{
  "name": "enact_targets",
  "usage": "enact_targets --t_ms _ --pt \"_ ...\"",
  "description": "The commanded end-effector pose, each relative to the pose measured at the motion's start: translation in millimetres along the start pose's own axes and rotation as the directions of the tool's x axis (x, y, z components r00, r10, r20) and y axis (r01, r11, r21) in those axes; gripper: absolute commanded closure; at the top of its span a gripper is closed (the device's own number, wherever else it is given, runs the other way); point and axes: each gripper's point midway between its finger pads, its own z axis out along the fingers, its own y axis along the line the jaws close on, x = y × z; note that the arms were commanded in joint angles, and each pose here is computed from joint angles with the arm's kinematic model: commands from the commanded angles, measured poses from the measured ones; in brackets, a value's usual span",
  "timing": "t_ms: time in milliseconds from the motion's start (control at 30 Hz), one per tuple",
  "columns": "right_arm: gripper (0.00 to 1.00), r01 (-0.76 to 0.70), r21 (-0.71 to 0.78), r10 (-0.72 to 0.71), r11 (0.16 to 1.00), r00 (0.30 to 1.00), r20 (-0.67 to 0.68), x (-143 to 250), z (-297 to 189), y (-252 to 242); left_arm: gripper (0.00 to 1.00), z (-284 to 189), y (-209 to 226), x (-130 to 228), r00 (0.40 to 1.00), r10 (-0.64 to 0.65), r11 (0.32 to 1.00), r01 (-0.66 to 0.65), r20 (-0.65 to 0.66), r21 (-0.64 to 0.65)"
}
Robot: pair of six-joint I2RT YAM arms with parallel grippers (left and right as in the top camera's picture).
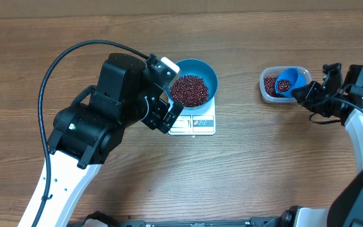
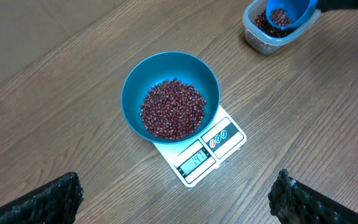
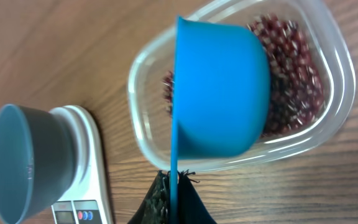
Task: Scoop item into bowl and weigh 150g on scale
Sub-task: 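Scoop red beans from the tub with the right gripper's blue scoop, then carry the filled scoop with the right gripper over the teal bowl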
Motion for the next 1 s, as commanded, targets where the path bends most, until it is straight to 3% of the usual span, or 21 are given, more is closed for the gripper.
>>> enact_targets --t_ms 0,367,967 --pt "0.96 0.117 -0.043 -0.111 0.992 0.985 0.134 -27.9 -39.1 35.2 0.01 -5.4 -1.8 -7.7 1.0 -0.012 1.0 0.012 0.026 0.013" --pt "0.96 0.248 -0.064 -0.22 0.967 0.932 0.288 -33.3 -94.3 82.5 0.0 -5.4 -1.8 -7.7 1.0 -0.013 1.0 0.012 0.026 0.013" --pt "0.96 0.52 -0.178 -0.452 0.835 0.834 0.316 -7.8 -53.1 189.1 0.0 -3.0 -1.6 -7.1 1.0 -0.013 1.0 0.013 0.019 0.014"
